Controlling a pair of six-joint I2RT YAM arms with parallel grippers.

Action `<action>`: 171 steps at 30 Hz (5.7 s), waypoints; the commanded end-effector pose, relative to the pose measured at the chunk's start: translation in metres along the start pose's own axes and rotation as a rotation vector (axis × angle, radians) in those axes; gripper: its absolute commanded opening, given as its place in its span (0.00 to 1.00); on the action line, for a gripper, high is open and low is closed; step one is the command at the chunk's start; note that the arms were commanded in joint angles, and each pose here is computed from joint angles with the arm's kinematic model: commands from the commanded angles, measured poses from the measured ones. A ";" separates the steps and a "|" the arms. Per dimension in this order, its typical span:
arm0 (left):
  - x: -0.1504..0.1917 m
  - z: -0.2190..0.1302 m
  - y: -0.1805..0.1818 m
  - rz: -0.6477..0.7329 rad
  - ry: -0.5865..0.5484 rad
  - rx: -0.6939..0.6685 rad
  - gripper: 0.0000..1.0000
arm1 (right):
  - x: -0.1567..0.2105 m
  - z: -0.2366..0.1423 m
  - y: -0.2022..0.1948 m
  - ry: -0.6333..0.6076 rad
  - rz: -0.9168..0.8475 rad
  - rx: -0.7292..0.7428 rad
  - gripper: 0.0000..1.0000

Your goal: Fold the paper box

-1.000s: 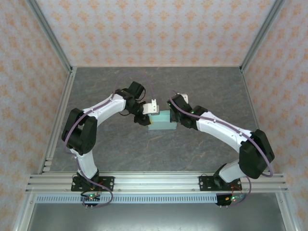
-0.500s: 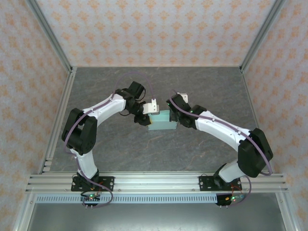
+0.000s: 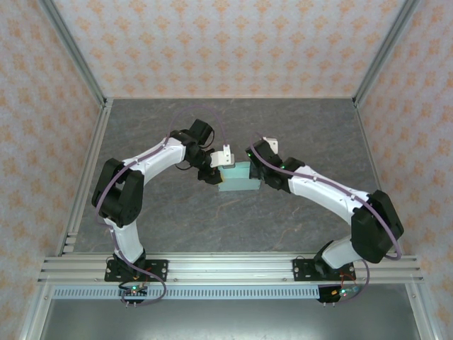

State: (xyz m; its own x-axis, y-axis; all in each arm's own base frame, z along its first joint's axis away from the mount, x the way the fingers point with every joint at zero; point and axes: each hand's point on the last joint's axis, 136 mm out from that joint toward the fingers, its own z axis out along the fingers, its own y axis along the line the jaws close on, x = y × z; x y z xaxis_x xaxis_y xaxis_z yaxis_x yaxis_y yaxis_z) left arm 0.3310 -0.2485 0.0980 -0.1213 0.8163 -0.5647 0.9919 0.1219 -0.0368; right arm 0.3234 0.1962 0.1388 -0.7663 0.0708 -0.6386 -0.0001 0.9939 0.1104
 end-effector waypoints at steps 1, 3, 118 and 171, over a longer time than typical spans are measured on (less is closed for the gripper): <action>0.013 0.004 0.006 -0.031 0.082 -0.023 0.32 | 0.002 -0.003 -0.010 -0.029 0.032 0.030 0.00; 0.013 0.004 0.007 -0.033 0.083 -0.023 0.32 | 0.004 -0.002 -0.013 -0.030 0.027 0.039 0.00; 0.004 -0.003 0.021 -0.103 0.096 -0.114 0.28 | 0.026 0.007 -0.013 -0.074 -0.004 0.018 0.00; -0.016 -0.075 0.011 -0.401 -0.228 -0.310 0.60 | 0.010 -0.006 -0.007 -0.104 -0.029 -0.002 0.00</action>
State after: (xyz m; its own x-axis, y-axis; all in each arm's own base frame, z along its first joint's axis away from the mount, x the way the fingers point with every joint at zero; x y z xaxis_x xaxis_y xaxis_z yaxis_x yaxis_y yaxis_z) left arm 0.3343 -0.2130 0.1546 -0.3675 0.6376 -0.6770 0.8710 0.4913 -0.0101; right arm 0.3168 0.1878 0.1356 -0.6751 0.0774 -0.7336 -0.0065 0.9938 0.1107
